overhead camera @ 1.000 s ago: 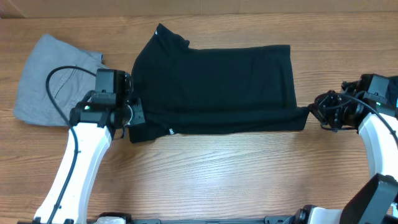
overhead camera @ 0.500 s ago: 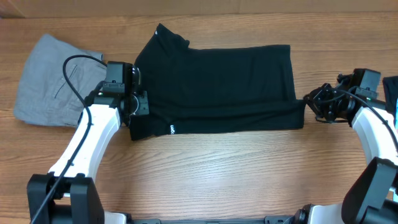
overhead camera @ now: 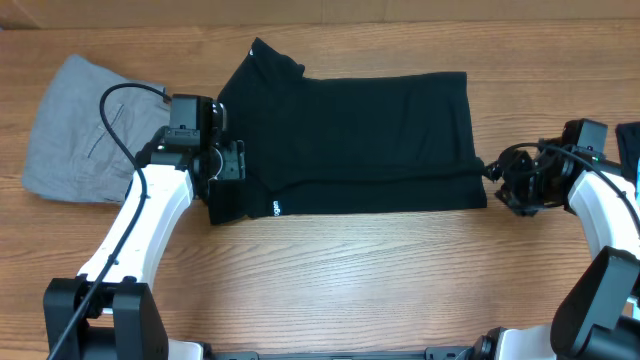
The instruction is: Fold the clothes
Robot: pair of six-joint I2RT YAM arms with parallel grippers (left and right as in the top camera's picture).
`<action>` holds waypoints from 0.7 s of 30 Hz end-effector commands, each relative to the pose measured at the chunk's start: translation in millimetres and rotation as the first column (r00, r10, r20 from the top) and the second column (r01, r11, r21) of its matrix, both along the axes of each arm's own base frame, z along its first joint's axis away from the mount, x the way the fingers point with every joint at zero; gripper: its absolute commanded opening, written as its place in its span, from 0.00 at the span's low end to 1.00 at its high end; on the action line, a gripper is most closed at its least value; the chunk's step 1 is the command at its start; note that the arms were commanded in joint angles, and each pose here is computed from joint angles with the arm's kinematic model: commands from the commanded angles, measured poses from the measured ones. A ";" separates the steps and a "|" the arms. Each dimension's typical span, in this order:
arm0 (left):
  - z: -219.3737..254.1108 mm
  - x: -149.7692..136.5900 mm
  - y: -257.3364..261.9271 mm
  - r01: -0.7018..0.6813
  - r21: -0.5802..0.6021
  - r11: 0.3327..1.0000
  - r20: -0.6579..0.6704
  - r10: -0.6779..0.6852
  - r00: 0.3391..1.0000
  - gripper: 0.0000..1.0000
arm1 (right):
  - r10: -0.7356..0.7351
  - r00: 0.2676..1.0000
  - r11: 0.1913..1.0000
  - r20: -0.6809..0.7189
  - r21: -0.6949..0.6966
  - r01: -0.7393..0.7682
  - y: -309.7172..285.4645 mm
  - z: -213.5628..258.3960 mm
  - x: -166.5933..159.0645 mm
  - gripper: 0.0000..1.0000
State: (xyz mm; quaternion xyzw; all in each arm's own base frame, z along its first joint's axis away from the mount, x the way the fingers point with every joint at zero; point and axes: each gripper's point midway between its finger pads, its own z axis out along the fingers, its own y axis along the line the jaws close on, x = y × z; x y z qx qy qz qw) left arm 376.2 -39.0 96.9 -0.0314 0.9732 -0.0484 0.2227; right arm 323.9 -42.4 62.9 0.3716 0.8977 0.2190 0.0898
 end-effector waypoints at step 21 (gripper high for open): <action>-73.8 -18.8 -48.5 0.104 -0.228 0.968 -0.217 -0.155 0.964 0.64 | 0.082 0.995 0.996 -0.065 -0.040 -0.084 8.6 -15.5 -19.1 0.51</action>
